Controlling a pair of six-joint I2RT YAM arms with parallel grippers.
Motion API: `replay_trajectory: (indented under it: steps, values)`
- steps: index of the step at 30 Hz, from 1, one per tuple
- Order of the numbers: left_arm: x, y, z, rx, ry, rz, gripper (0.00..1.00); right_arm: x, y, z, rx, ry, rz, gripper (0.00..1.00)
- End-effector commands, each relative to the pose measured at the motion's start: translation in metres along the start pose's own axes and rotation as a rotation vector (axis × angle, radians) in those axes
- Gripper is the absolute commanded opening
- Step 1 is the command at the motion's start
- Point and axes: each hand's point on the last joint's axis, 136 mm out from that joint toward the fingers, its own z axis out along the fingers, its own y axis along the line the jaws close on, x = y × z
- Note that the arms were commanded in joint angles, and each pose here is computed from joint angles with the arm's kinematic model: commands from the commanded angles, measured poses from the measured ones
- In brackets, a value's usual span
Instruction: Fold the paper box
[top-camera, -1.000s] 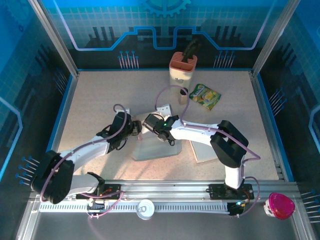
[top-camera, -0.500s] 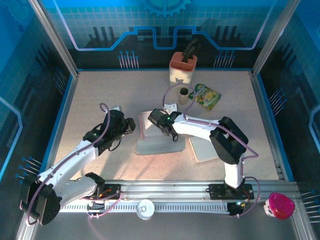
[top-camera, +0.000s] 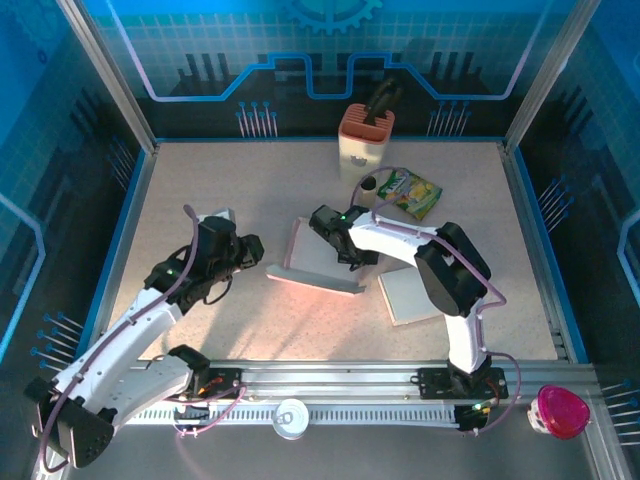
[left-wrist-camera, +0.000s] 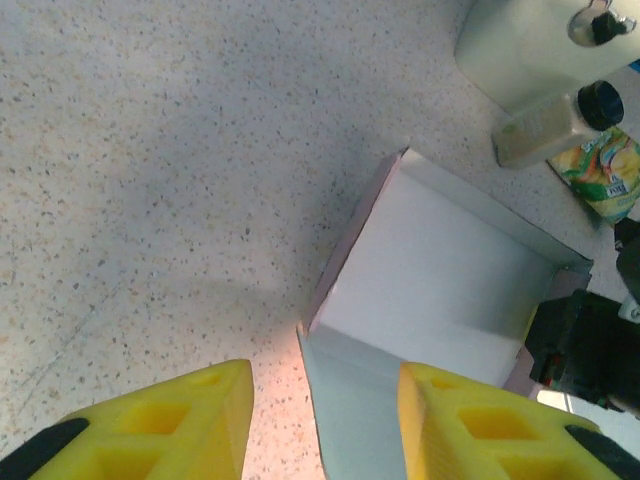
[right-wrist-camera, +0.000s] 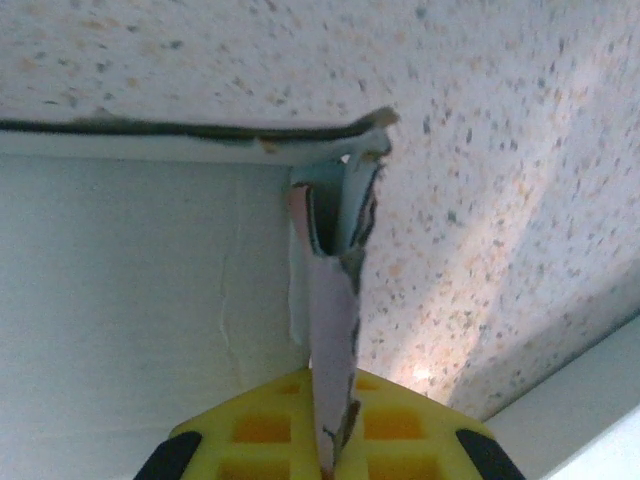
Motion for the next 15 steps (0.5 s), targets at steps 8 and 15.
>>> replay_trajectory:
  steps: [8, 15]
  values:
    - [0.000, -0.001, -0.036, 0.033, 0.003, 0.013, 0.43, 0.033, -0.011, 0.005, -0.032, 0.269, 0.462, 0.00]
    - [0.017, -0.005, -0.030, 0.078, 0.060, 0.014, 0.39, 0.061, 0.003, 0.024, -0.088, 0.450, 0.674, 0.07]
